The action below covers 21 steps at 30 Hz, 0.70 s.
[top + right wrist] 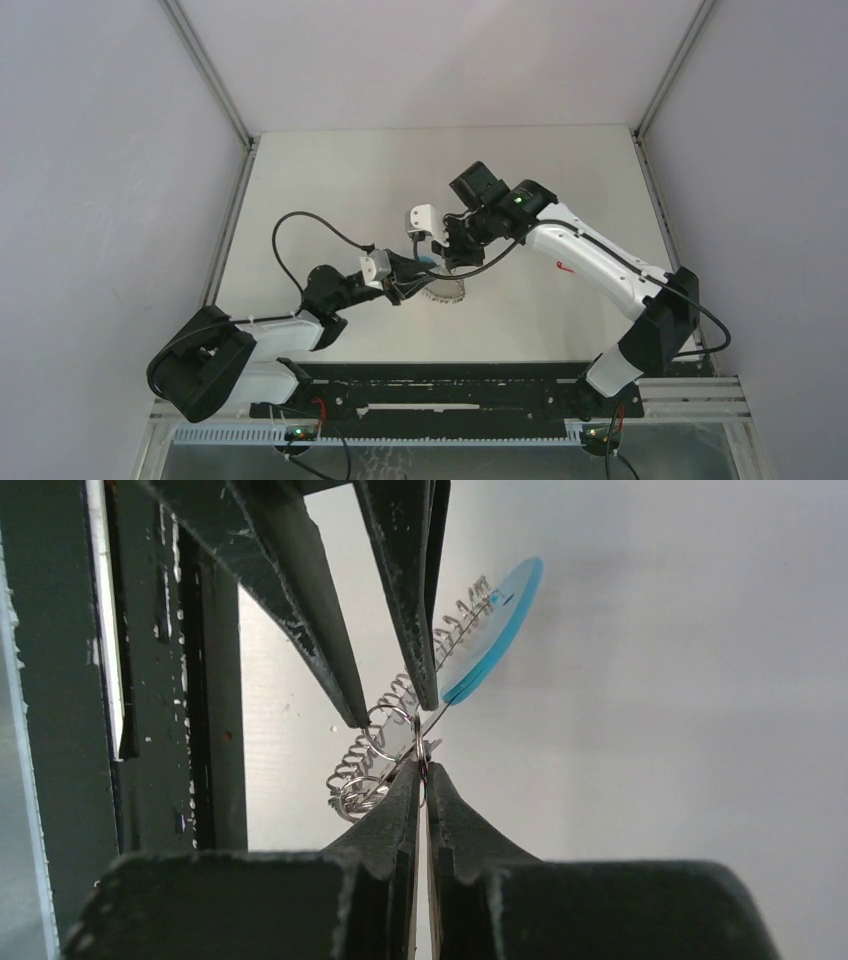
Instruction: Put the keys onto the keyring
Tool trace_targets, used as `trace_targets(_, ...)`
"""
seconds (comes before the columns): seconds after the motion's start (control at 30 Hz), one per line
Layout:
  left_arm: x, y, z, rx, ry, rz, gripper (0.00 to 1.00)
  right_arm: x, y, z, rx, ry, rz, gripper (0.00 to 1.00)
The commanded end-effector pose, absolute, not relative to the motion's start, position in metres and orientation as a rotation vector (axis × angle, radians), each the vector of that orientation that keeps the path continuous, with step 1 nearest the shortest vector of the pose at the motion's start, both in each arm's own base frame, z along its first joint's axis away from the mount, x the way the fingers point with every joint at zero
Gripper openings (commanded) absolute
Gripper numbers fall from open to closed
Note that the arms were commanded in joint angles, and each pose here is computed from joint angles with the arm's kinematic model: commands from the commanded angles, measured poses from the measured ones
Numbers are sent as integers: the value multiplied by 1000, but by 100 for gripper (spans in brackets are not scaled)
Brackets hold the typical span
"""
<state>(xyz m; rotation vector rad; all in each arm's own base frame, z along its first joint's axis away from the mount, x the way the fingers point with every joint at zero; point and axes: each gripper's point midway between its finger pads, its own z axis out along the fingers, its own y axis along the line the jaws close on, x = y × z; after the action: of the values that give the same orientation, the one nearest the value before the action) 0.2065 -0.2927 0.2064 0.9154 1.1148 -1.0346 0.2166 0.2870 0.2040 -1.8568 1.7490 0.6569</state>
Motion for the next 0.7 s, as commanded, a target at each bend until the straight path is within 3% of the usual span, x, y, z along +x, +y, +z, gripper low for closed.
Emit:
trace_targets(0.0,210,-292,203,952,1107,-989,31,220,279,211,-1885,1836,509,0)
trace_targets(0.67,221,-290,201,841,1105,-1012,26,217,285,210,-1996,1890,365,0)
